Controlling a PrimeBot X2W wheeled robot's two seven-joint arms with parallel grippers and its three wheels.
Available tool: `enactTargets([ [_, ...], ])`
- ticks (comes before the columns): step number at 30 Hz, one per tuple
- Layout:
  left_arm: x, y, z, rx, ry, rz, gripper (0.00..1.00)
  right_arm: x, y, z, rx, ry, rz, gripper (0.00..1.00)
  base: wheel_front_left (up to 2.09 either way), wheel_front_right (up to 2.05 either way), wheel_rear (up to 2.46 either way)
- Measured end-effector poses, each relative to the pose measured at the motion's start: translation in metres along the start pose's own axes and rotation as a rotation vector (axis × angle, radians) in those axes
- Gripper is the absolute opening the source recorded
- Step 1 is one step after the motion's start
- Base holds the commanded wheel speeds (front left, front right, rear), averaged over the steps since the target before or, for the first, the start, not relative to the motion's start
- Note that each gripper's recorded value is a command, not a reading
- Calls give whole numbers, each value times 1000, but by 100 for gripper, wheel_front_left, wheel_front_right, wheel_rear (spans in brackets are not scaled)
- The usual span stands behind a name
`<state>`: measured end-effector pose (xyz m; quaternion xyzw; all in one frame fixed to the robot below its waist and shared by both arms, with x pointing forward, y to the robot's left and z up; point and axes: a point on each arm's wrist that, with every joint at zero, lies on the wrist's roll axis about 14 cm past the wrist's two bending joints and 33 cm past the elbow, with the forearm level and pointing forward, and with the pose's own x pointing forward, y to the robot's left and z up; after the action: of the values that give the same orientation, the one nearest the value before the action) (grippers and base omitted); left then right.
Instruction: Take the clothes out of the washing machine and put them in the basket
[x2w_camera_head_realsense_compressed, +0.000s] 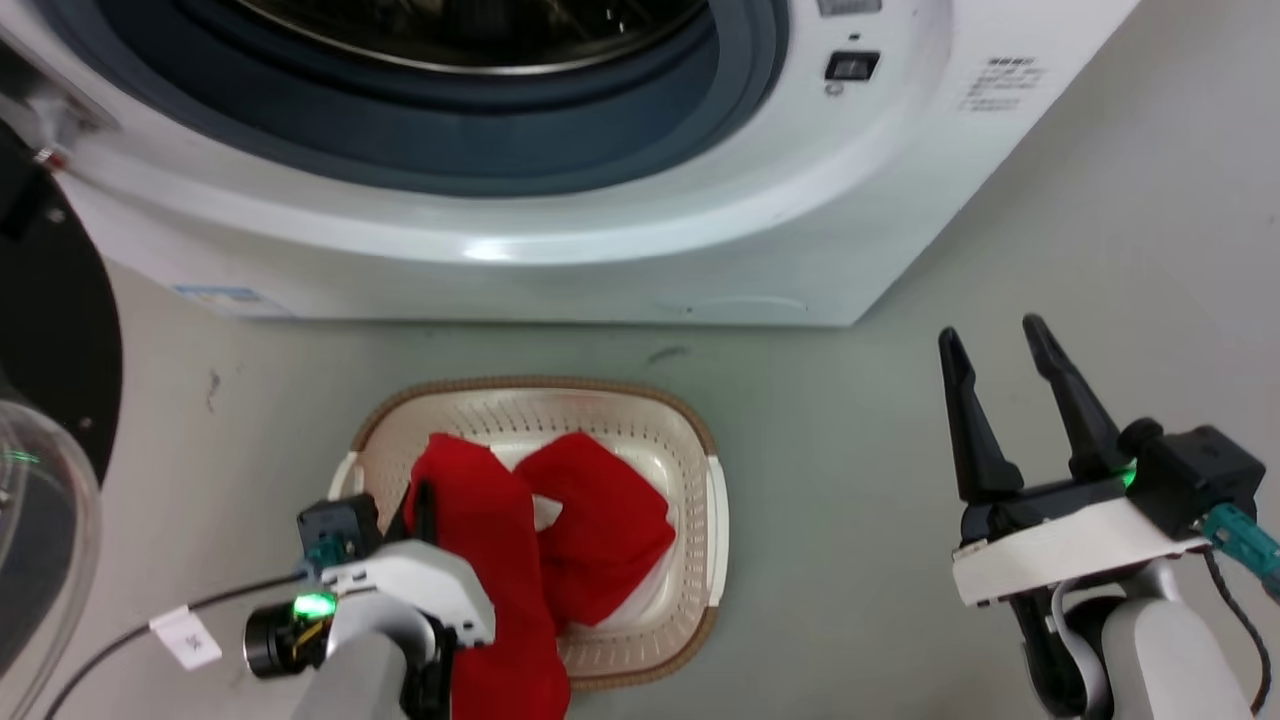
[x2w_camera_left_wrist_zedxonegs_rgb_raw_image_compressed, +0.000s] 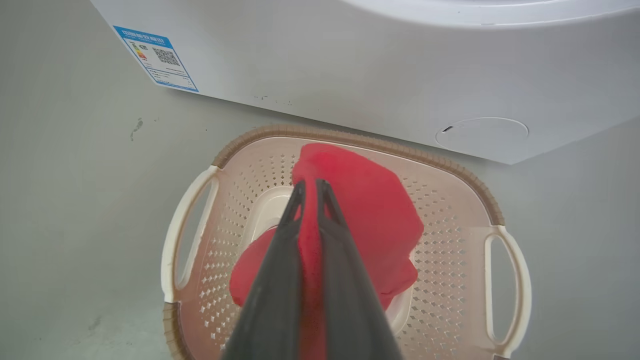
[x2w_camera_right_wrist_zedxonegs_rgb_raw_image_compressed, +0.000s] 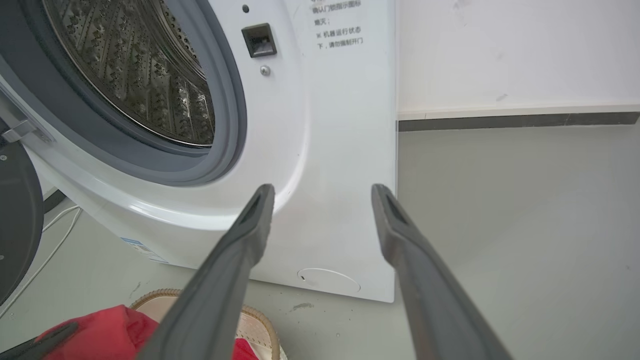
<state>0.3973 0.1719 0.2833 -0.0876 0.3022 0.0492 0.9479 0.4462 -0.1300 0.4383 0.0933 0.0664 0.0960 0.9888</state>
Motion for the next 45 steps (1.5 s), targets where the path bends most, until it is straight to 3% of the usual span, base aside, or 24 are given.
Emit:
enactTargets([
  [7, 54, -5, -5, 27, 48, -4, 0, 25, -8, -31, 4, 54, 1, 100, 0, 0, 0],
  [14, 89, 3, -50, 59, 171, 18, 0, 38, -22, -71, 22, 116, -21, 100, 0, 0, 0],
  [24, 104, 2, -123, 94, 361, 12, 0, 33, -45, -113, 27, 198, -75, 100, 0, 0, 0],
  [30, 97, 2, -140, 94, 425, 18, 0, 33, -49, -114, 20, 196, -82, 100, 0, 0, 0],
  [31, 95, 2, -140, 90, 427, 22, 3, 33, -49, -112, 20, 192, -83, 100, 0, 0, 0],
  [32, 94, 2, -138, 88, 426, 23, 38, 32, -49, -110, 19, 188, -83, 100, 0, 0, 0],
  [33, 92, 2, -135, 85, 420, 26, 38, 32, -49, -108, 17, 182, -84, 100, 0, 0, 0],
  [34, 90, 3, -132, 82, 415, 30, 100, 32, -49, -104, 16, 175, -85, 100, 0, 0, 0],
  [45, 38, 3, -76, 51, 277, 17, 100, 5, -41, -40, -17, 55, -99, 100, 0, 0, 0],
])
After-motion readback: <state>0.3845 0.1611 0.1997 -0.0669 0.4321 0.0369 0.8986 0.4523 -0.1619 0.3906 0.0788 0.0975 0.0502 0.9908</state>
